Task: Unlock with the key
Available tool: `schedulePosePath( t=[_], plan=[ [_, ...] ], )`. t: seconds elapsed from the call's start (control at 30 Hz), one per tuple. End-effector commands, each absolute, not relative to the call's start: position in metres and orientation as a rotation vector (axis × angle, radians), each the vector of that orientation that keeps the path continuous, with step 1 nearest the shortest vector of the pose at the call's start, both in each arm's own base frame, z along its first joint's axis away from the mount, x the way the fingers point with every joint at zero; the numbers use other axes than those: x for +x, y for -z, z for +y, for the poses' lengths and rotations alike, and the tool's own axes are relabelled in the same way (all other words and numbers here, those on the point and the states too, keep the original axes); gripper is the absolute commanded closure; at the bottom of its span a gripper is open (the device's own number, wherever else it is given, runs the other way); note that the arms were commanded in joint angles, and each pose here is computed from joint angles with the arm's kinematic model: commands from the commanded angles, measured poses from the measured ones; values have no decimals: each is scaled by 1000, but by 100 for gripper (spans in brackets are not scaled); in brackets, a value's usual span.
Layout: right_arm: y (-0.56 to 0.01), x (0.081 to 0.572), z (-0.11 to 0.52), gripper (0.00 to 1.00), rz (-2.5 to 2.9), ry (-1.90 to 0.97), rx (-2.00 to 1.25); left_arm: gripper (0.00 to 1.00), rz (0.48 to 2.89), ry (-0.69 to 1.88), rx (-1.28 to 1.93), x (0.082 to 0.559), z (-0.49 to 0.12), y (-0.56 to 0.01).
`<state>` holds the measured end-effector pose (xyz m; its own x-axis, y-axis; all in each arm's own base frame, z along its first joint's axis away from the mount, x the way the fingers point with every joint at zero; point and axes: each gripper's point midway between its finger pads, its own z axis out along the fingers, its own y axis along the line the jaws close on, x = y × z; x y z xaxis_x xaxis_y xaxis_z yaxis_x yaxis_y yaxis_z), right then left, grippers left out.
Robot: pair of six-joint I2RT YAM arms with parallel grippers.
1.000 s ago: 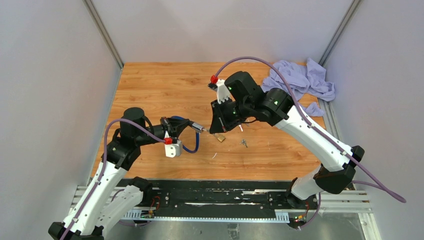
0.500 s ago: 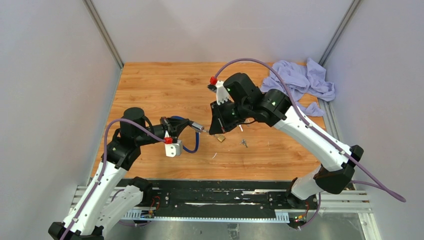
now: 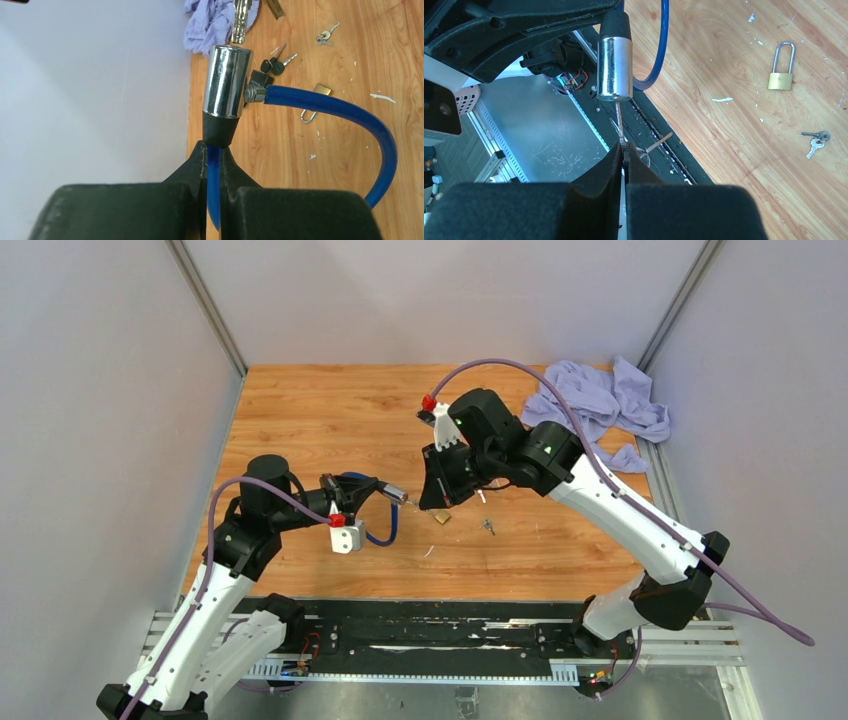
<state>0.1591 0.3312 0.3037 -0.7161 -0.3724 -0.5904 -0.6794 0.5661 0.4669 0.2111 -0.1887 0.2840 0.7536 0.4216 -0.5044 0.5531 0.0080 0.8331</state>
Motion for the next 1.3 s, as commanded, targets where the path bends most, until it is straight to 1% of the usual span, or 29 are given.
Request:
schedulePosePath(
  t=[0.0, 0.8, 1.27],
  plan=[
    [-315, 154, 330, 99, 2329, -990, -839, 100, 730, 86, 1600, 209, -191, -301],
    [-304, 165, 328, 99, 2351, -991, -789, 100, 727, 81, 1607, 209, -190, -298],
    [-311, 164, 328, 100, 2320, -1037, -779, 100, 739, 74, 1615, 210, -189, -294]
  ],
)
